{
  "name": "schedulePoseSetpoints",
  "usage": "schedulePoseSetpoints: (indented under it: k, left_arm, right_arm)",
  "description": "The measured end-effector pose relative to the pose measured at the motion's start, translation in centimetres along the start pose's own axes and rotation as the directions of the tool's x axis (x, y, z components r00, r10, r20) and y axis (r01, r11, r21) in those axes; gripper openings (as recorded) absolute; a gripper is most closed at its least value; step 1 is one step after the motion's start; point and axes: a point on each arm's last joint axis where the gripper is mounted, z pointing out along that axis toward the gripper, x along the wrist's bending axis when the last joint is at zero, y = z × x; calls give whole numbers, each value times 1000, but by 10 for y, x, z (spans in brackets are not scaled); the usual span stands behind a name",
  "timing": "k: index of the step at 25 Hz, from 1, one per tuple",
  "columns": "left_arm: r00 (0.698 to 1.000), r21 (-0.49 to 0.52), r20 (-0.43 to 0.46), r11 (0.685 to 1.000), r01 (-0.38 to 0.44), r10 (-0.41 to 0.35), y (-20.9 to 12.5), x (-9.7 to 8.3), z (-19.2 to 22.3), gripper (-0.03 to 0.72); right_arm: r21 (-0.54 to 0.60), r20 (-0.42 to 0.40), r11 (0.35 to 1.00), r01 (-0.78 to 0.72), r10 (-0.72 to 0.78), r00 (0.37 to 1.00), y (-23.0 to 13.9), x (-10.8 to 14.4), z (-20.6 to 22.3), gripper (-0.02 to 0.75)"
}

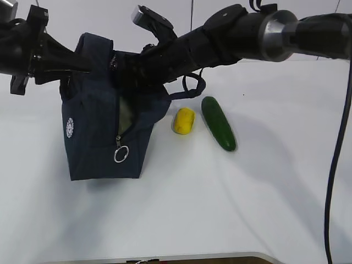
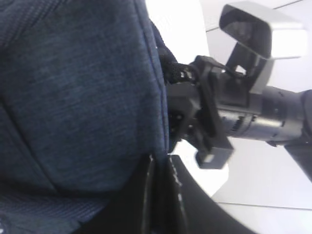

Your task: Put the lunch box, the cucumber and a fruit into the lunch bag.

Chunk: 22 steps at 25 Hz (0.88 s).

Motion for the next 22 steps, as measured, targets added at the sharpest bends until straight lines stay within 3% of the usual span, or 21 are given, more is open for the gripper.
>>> schedulePoseSetpoints:
  k: [7, 11, 17, 22]
  left_arm:
    - [999, -6, -40, 1000, -24, 24, 1, 4, 0, 6]
    - [997, -18, -68, 999, -37, 36, 2, 6, 0, 6]
    - [994, -24, -99, 998, -57, 54, 3, 9, -1, 6]
    - [993, -33, -108, 998, -59, 55, 4, 10, -1, 6]
  right_arm:
    - [39, -43, 995, 87, -85, 995, 11, 11, -7, 449]
    - [129, -20, 975, 182, -181, 983, 22, 19, -18, 450]
    - [285, 136, 936, 205, -251, 958, 45, 21, -52, 450]
    - [324, 210, 933, 158, -234, 949, 57, 14, -80, 450]
